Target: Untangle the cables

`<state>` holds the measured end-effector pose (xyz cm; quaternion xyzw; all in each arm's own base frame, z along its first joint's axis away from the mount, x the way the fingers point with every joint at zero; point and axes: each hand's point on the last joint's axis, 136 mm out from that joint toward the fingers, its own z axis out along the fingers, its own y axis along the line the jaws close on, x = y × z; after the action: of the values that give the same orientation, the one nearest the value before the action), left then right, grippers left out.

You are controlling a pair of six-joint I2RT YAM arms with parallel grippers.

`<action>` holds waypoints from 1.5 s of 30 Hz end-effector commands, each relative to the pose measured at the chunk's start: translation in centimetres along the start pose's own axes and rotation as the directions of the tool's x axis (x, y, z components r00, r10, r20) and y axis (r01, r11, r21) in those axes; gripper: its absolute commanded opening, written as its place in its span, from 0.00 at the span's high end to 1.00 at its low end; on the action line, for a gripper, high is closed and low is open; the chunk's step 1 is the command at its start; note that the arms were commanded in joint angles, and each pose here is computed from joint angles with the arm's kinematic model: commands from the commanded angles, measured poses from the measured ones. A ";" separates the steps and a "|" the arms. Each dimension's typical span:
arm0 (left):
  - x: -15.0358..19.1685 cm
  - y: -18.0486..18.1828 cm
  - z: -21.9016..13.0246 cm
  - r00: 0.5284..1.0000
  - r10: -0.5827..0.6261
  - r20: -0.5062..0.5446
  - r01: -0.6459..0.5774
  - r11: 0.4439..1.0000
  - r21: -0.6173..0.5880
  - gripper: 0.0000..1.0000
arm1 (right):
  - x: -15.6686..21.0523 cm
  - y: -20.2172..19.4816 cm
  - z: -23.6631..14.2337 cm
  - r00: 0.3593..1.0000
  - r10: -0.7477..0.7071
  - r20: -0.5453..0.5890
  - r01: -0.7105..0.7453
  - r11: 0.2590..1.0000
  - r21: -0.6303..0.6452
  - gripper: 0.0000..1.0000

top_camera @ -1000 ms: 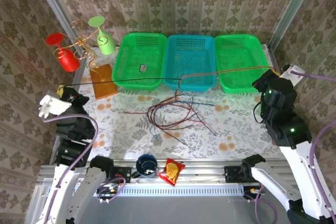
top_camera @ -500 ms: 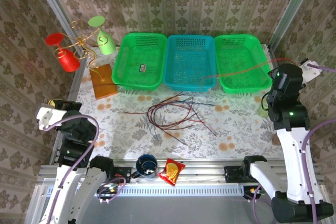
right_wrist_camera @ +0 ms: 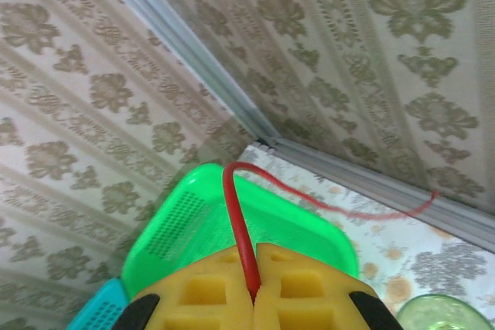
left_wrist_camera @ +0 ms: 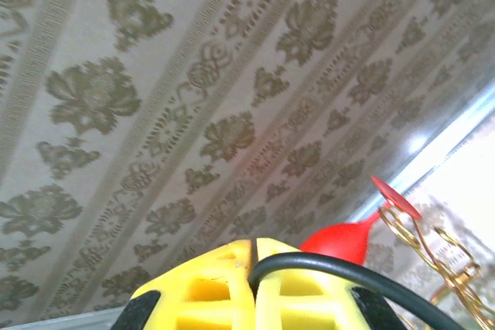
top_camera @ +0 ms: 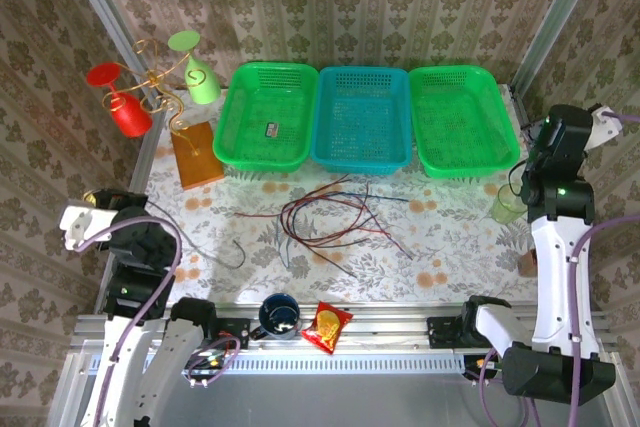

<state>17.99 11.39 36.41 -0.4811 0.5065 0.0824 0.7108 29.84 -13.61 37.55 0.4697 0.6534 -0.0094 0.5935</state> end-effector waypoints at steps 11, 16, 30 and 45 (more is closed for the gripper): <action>7.3 -12.6 -2.9 0.897 0.283 -0.340 -0.039 0.816 0.577 1.00 | -5.6 11.2 -3.1 0.998 -0.063 -0.006 0.056 0.921 -0.386 1.00; 8.9 -12.4 -3.3 0.871 0.302 -0.388 -0.019 0.810 0.587 1.00 | -6.8 16.0 -3.7 0.997 -0.080 -0.014 0.061 0.856 -0.513 1.00; 11.5 -10.5 -4.6 0.818 0.301 -0.490 0.035 0.824 0.565 1.00 | -8.8 22.0 -1.2 0.998 -0.061 -0.013 0.042 0.811 -0.584 1.00; 13.1 -8.7 -5.2 0.783 0.237 -0.575 0.112 0.856 0.505 1.00 | 11.3 12.2 12.3 0.916 -0.151 -0.371 0.037 0.954 -0.296 1.00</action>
<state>26.30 -1.49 32.08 -0.2419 0.7287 -0.1670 0.6185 47.26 -6.83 37.29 0.3237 0.7506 0.1588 0.5538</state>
